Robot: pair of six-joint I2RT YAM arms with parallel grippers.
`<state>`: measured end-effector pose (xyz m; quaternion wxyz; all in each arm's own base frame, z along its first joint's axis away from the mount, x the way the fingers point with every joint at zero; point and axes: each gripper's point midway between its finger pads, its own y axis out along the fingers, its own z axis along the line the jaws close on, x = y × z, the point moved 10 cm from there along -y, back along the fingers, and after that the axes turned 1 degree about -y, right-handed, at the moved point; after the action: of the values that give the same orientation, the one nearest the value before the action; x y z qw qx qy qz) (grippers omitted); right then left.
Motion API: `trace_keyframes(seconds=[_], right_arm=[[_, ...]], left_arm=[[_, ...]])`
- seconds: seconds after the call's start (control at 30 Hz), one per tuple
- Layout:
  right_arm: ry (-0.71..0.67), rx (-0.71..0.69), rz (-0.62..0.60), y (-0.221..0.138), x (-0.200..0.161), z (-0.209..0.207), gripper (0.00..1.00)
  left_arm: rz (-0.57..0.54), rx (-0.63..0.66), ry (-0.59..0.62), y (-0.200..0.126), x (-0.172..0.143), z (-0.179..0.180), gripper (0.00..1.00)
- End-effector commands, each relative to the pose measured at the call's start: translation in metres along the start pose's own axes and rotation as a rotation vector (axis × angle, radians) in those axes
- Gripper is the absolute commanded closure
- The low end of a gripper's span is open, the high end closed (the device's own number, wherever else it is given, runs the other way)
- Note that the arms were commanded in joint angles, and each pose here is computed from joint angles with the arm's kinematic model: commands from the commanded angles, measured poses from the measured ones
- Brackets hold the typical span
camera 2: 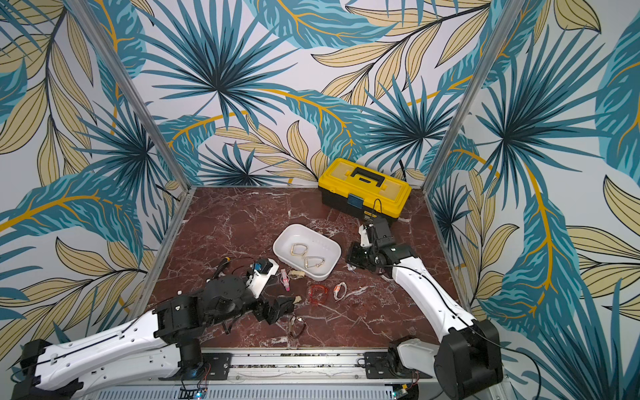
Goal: Put the watch into the storage box
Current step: Place the watch in the storage box.
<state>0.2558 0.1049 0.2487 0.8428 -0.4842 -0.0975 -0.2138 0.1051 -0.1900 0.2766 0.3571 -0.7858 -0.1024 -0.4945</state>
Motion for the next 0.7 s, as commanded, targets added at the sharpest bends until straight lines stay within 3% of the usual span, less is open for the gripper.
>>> trace_keyframes(seconds=[0.0,0.27,0.67], right_arm=[[-0.077,-0.102,0.127,0.01,-0.007,0.022,1.0],[-0.195,-0.166,0.249,0.075,0.02,0.076,1.0],[-0.231,-0.353,0.39,0.152,0.027,0.059,1.0]], left_arm=[[-0.005,0.044,-0.007,-0.005,0.0,0.004,0.0],[-0.022,0.063,-0.024,-0.013,0.003,0.005,0.0],[-0.013,0.08,-0.026,-0.015,0.0,0.008,0.0]])
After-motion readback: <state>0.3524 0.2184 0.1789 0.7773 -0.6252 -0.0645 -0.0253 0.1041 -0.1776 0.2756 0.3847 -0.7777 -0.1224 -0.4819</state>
